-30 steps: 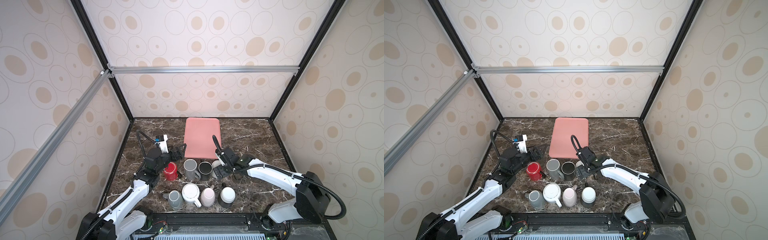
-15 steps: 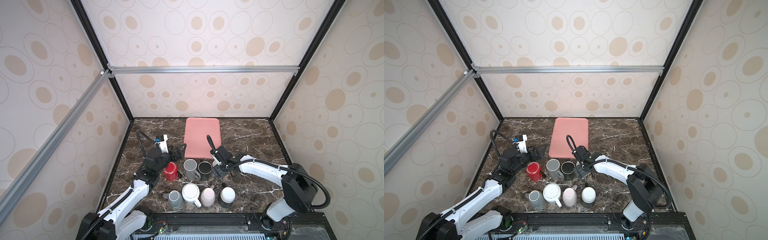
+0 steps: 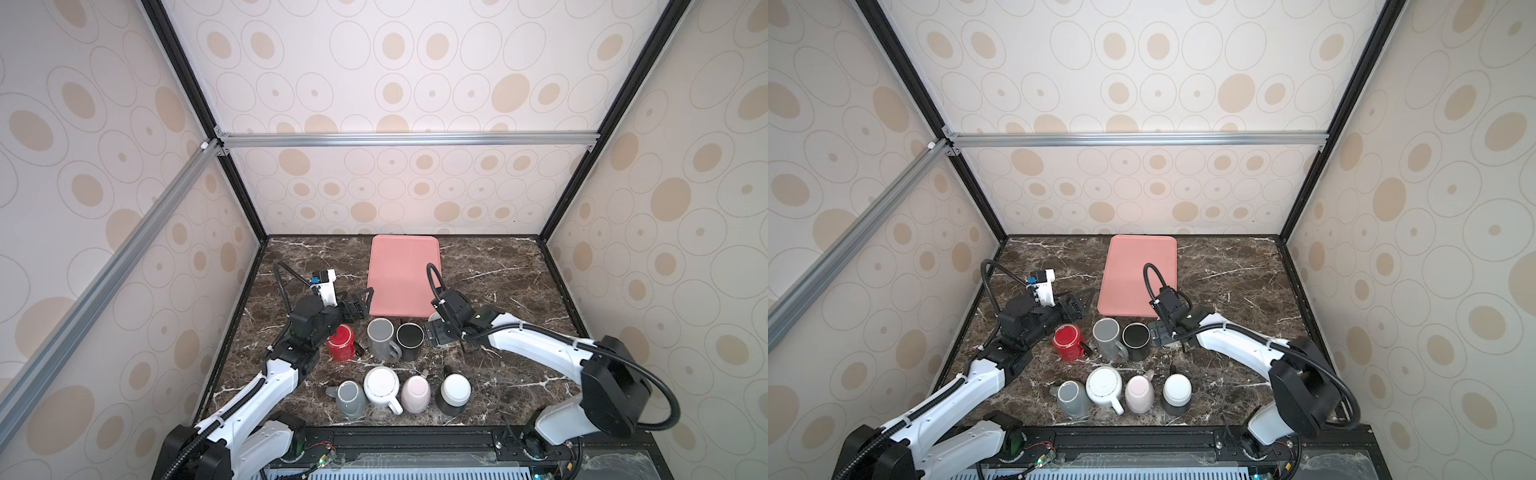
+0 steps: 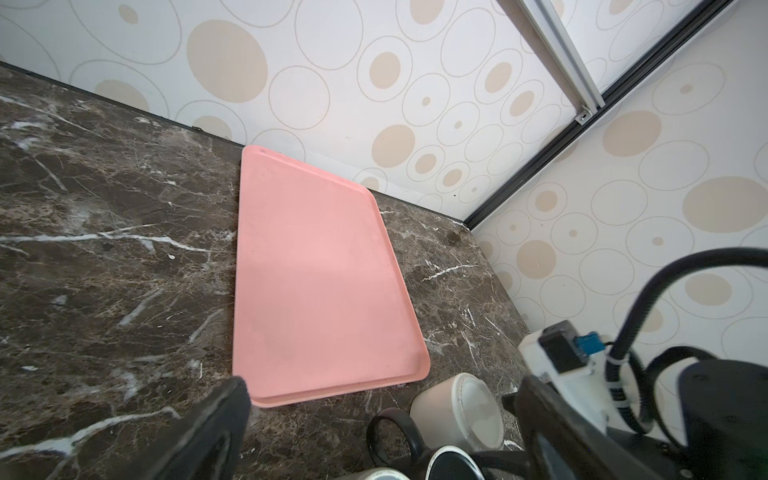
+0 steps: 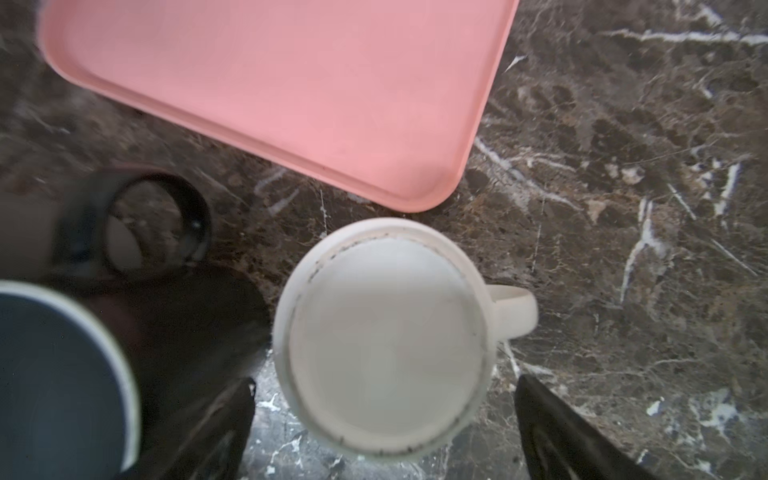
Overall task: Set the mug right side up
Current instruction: 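Lower the right gripper and grasp the white mug's base rim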
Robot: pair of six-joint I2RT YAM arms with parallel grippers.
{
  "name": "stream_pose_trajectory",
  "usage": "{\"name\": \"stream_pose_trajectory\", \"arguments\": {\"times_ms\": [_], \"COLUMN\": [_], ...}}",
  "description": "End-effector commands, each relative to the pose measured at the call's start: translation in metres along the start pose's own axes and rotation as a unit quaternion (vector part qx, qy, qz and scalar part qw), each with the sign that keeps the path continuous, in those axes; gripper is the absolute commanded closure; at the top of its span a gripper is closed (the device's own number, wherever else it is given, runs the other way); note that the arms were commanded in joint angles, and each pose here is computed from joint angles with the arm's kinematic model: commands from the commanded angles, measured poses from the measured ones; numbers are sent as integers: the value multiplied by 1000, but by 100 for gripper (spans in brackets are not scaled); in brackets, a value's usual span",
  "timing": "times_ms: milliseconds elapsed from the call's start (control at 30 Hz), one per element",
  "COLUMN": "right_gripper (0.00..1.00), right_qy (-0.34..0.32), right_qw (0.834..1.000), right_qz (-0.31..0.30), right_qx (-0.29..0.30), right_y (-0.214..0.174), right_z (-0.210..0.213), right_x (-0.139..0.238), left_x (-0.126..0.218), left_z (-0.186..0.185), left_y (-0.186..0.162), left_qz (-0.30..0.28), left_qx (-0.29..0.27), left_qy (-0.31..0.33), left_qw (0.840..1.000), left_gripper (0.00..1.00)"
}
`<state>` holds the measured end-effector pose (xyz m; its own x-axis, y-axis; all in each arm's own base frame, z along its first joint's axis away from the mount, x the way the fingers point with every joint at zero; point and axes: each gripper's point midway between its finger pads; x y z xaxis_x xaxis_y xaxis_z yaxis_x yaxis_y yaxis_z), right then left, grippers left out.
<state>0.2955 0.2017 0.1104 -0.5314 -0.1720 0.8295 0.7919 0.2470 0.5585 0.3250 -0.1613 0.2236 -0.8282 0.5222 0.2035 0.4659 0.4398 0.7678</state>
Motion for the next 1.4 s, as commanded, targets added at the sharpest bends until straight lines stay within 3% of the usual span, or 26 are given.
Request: {"name": "stream_pose_trajectory", "arguments": {"times_ms": [0, 233, 433, 700, 833, 933, 1133, 1367], "right_gripper": [0, 8, 16, 20, 24, 26, 34, 42], "right_qy": [63, 169, 199, 251, 279, 258, 122, 63], "right_qw": [996, 983, 977, 959, 952, 959, 992, 994], "right_qz": [-47, -8, 2, 18, 38, 35, 2, 65], "right_qx": [-44, -73, -79, -128, -123, -111, -22, 58], "right_y": [22, 34, 39, -6, -30, -38, -35, -60], "right_z": [-8, -7, -1, 12, 27, 23, -6, 4], "right_x": [13, -24, -39, -22, -8, 3, 17, 11], "left_x": [1, -1, 5, 7, 3, 2, 4, 5], "left_z": [-15, -18, -20, -20, -22, -22, -21, -22], "left_y": [13, 12, 16, 14, 11, 11, 12, 14], "left_qz": [-12, -8, -12, -12, -6, -5, -9, -11], "left_qx": [-2, 2, -6, -8, -2, 1, 1, 1], "left_qy": [-20, -29, -27, -28, -37, -39, -35, -34], "left_qw": [1000, 1000, 1000, 1000, 999, 999, 999, 999], "left_gripper": [1, 1, 0, 1, 1, 0, 1, 1]}}
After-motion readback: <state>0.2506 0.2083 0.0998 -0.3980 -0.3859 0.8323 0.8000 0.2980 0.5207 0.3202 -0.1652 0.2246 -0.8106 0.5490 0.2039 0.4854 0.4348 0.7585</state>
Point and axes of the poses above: each gripper's point midway between its finger pads, its own x axis back along the fingers, its own z axis along the line the jaws close on, y = z × x, and after that the axes turned 2 degrees about x, right-handed
